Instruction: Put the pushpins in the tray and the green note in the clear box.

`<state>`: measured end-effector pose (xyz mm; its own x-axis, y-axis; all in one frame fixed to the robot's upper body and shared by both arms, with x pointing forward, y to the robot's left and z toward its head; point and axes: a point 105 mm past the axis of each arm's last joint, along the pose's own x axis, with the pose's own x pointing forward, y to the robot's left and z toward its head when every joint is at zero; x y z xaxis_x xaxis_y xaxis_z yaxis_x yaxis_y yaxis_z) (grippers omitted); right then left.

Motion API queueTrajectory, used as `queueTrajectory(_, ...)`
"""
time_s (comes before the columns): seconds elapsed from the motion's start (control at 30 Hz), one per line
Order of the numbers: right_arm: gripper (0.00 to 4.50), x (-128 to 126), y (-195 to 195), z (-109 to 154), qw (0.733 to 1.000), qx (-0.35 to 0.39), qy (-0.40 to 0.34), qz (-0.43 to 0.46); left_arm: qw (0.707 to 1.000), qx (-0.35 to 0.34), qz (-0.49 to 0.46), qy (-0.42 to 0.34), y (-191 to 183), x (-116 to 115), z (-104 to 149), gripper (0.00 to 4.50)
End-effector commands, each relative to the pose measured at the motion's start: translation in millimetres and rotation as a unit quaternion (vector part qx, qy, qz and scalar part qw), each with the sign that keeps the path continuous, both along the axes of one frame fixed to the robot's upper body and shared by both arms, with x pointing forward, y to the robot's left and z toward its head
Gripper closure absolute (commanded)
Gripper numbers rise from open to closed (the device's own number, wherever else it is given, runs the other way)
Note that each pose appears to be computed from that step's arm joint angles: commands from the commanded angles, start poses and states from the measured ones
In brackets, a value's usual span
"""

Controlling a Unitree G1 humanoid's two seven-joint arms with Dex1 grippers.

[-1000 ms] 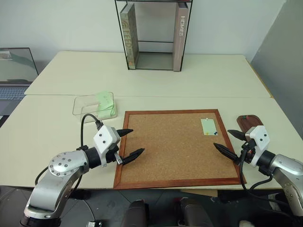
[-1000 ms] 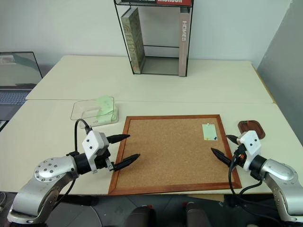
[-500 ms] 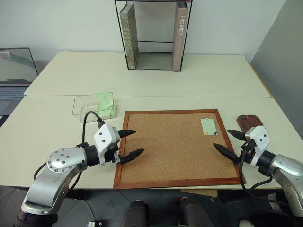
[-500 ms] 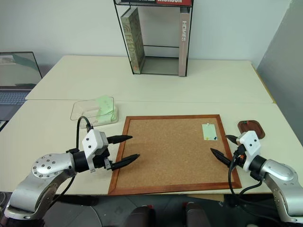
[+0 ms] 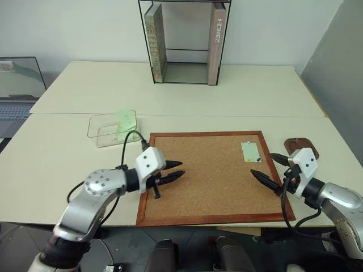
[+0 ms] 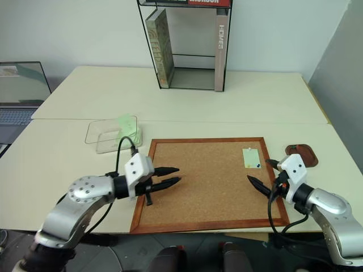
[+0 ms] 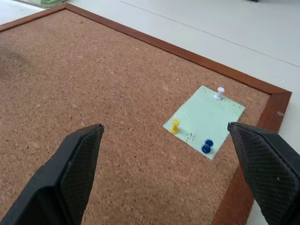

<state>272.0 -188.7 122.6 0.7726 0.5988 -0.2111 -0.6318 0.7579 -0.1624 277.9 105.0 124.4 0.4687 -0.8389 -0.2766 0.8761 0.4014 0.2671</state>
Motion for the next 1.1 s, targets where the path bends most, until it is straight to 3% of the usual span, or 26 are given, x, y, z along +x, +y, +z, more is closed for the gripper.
queueTrajectory(0.03, 0.00, -0.2, 6.8, 13.2, 1.000, 0.006, -0.020, 0.006, 1.000, -0.011, -0.005, 0.000, -16.1, 10.2, 1.4, 4.01)
queueTrajectory(0.13, 0.00, 1.4, 8.9, 15.1, 1.000, 0.011, -0.023, 0.005, 0.999, -0.025, -0.020, 0.018, -34.2, 17.4, -2.7, 4.47)
queueTrajectory(0.37, 0.00, 9.0, 13.1, 13.4, 1.000, 0.017, -0.025, -0.003, 0.998, 0.000, -0.060, 0.025, -65.5, 25.6, -23.3, 4.47)
queueTrajectory(0.6, 0.00, 28.9, 10.7, 7.8, 0.999, 0.021, -0.014, -0.027, 0.997, 0.021, -0.056, 0.048, -72.6, 39.6, -53.3, 4.47)
queueTrajectory(0.93, 0.00, 91.2, 10.2, -4.0, 0.998, -0.014, -0.010, -0.063, 0.996, 0.022, -0.066, 0.059, -72.4, 36.1, -63.3, 4.47)
queueTrajectory(1.1, 0.00, 103.7, 11.5, -7.9, 0.998, -0.022, -0.011, -0.063, 0.996, 0.021, -0.069, 0.059, -73.5, 32.7, -62.2, 4.47)
